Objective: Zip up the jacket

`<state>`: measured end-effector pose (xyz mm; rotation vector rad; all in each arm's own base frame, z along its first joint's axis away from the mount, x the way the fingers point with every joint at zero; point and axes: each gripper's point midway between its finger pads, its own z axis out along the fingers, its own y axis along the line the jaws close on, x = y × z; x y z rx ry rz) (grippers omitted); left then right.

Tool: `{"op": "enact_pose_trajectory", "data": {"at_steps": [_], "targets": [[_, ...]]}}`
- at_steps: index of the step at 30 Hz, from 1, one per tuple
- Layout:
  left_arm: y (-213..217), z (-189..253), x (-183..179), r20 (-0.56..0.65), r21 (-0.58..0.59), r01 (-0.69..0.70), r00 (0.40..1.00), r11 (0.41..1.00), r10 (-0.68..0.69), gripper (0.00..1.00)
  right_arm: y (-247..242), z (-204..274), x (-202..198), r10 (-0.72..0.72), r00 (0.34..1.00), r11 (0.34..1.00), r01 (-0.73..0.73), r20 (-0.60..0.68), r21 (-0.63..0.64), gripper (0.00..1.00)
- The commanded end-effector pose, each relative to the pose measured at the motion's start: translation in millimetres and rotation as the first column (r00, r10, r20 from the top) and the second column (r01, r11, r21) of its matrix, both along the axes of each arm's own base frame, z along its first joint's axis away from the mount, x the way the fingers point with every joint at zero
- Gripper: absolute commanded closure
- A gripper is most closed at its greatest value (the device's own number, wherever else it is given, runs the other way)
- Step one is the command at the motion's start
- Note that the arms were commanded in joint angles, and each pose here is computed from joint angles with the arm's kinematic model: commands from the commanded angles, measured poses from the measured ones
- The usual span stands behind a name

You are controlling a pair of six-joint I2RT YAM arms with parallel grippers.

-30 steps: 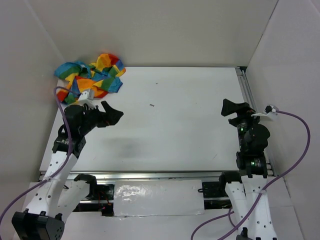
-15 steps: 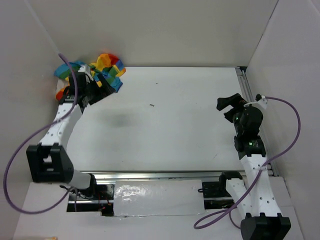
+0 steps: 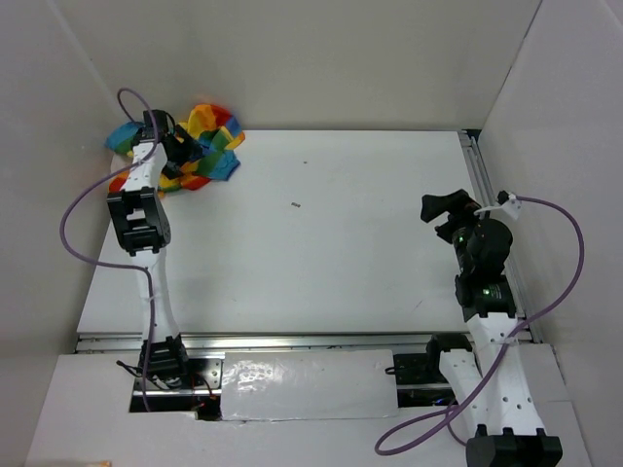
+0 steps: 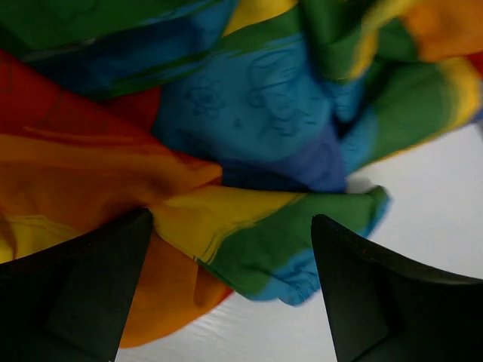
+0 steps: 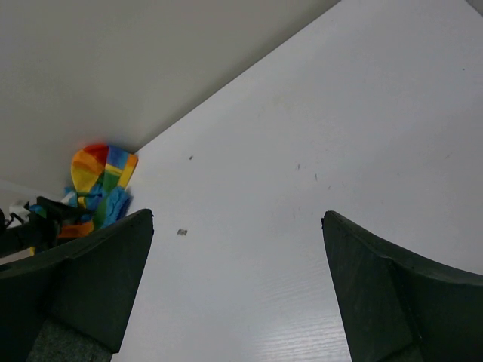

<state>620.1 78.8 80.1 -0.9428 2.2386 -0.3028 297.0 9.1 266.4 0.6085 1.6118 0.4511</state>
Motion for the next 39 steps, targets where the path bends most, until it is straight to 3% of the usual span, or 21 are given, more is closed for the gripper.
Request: {"op": "enact_pose_trajectory", "data": {"at_steps": [1,10,16,17,20,22,24,25,26,29,32,35,37,38,39], "targets": [[1,3,-4,-0.023,-0.003,-0.06,0.998,0.998,0.06,0.01,-11,18,0,-0.051,0.995,0.998,0.054,0.086,-0.024,0.0],[18,-60,-14,-0.157,0.119,-0.104,0.98,0.987,0.122,0.01,-17,8,6,-0.086,0.995,0.996,0.087,0.055,-0.004,0.0],[2,-70,-12,-0.172,0.219,0.121,0.982,0.968,-0.084,0.69,-17,6,7,-0.086,0.995,0.996,0.086,0.052,0.005,0.0],[0,-70,-9,-0.163,0.233,0.141,0.981,0.962,-0.104,1.0,-17,6,6,-0.089,0.995,0.996,0.089,0.052,0.008,0.0],[-19,-71,-8,-0.176,0.258,0.231,0.966,0.938,-0.189,1.0,-19,8,4,-0.1,0.993,0.995,0.1,0.062,0.008,0.0],[-47,-61,-10,-0.139,0.198,0.341,0.938,0.919,-0.318,1.0,-19,10,2,-0.098,0.992,0.995,0.098,0.074,0.005,0.0],[-76,-16,-4,-0.026,0.208,0.396,0.916,0.895,-0.399,1.0,-19,13,-1,-0.098,0.992,0.995,0.098,0.084,0.009,0.0],[-89,-20,-15,-0.037,0.201,0.43,0.901,0.88,-0.432,1.0,-18,13,-2,-0.098,0.991,0.995,0.098,0.088,0.007,0.0],[-137,12,-19,0.025,0.232,0.51,0.848,0.828,-0.529,1.0,-18,15,-4,-0.098,0.991,0.995,0.098,0.094,0.009,0.0],[-170,64,-33,0.096,0.274,0.549,0.801,0.79,-0.59,1.0,-18,19,-9,-0.1,0.989,0.995,0.099,0.109,0.009,0.0],[-241,139,-76,0.22,0.298,0.652,0.664,0.697,-0.715,1.0,-20,22,-15,-0.113,0.986,0.994,0.111,0.125,0.016,0.0],[-310,212,-144,0.37,0.337,0.746,0.456,0.574,-0.81,1.0,-22,24,-21,-0.127,0.982,0.992,0.125,0.139,0.026,0.0],[-321,252,-187,0.433,0.367,0.751,0.385,0.549,-0.815,1.0,-23,25,-24,-0.13,0.981,0.991,0.128,0.143,0.027,0.0],[-333,284,-221,0.485,0.387,0.76,0.313,0.522,-0.816,1.0,-22,27,-25,-0.131,0.98,0.991,0.127,0.15,0.032,0.0],[-344,283,-242,0.498,0.371,0.799,0.259,0.473,-0.828,1.0,-23,29,-26,-0.135,0.978,0.991,0.13,0.162,0.042,0.0]]}}
